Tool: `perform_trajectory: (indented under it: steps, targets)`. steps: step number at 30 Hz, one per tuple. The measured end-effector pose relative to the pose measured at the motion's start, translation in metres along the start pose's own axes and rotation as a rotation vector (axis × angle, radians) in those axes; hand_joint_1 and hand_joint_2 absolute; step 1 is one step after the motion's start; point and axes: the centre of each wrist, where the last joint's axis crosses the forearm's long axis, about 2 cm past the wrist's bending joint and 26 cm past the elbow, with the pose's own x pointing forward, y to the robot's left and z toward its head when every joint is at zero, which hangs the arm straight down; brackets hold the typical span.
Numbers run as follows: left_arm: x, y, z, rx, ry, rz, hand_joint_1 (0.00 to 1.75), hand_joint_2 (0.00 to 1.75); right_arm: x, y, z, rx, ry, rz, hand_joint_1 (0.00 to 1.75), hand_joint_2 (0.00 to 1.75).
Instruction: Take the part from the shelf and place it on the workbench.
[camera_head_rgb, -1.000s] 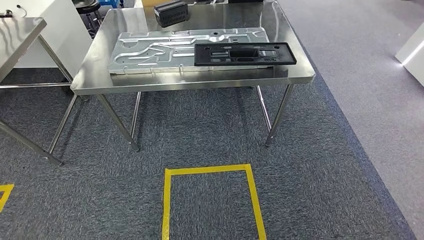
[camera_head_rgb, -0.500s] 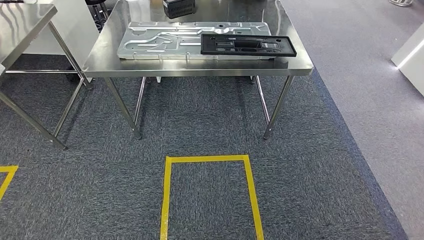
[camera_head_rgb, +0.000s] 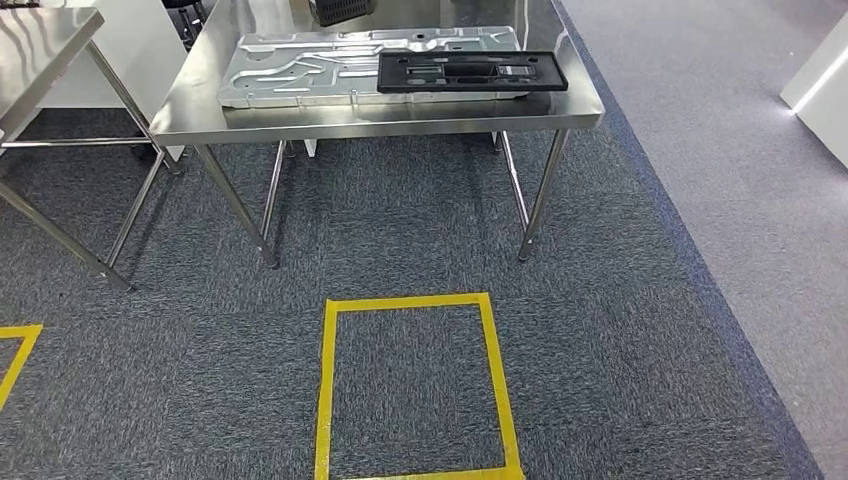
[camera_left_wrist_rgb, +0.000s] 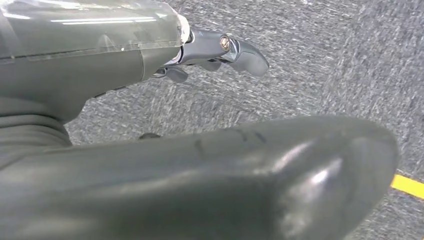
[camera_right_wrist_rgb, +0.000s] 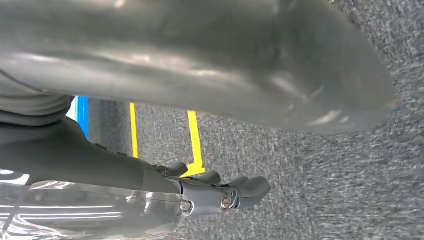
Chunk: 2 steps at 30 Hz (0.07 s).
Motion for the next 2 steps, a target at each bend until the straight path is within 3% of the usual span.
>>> perform_trajectory:
  steps: [2]
  targets:
    - [-0.0003,0.0001,0.0002,0.001,0.002,0.0,0.0,0.0,-0.0003,0.0,0.0,0.001,0.002,-0.002,0.0,0.0]
